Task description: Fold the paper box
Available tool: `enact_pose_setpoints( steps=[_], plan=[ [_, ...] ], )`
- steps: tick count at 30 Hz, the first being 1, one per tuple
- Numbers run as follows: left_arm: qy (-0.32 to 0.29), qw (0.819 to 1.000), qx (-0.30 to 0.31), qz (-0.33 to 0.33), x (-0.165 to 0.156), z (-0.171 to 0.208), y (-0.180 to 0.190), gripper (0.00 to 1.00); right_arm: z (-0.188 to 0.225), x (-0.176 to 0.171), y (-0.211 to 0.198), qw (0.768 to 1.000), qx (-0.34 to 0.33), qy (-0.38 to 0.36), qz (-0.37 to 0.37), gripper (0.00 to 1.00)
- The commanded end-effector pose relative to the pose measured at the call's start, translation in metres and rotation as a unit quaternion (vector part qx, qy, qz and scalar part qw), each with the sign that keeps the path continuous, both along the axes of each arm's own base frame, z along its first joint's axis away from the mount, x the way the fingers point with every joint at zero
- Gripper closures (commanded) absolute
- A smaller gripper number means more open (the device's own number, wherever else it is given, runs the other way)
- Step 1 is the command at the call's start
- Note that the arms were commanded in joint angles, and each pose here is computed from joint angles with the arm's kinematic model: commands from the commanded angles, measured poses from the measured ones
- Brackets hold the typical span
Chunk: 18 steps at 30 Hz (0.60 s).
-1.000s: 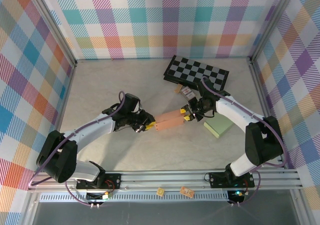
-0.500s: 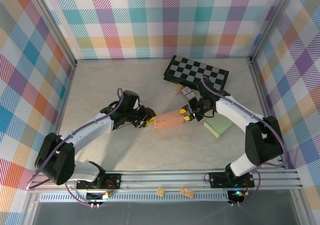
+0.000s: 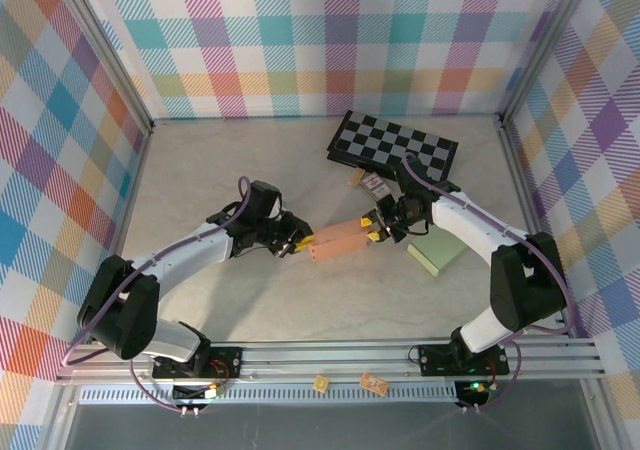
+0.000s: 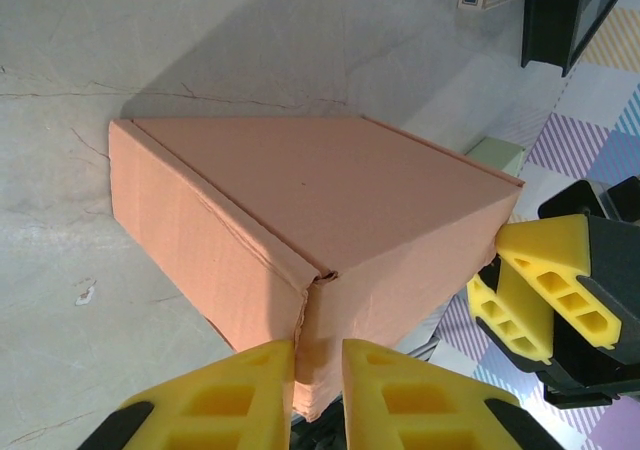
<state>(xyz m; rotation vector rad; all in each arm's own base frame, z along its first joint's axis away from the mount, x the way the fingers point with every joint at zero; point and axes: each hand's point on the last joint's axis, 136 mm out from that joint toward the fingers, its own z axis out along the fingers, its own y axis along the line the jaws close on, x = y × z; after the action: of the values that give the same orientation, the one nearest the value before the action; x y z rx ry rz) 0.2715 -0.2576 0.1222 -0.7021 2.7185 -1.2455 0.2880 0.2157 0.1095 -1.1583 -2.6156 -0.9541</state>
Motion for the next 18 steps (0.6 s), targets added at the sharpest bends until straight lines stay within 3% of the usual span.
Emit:
enact_pose_setpoints(
  steps=[1,18],
  plan=[
    [0.017,1.0,0.008,-0.008,-0.011,-0.011,0.006,0.81,-0.038,-0.03,-0.02,0.995,-0.065,0.081,-0.007,0.73],
    [0.041,0.996,0.068,-0.044,-0.031,-0.038,0.022,0.88,-0.04,-0.031,-0.022,0.994,-0.071,0.084,-0.008,0.75]
  ],
)
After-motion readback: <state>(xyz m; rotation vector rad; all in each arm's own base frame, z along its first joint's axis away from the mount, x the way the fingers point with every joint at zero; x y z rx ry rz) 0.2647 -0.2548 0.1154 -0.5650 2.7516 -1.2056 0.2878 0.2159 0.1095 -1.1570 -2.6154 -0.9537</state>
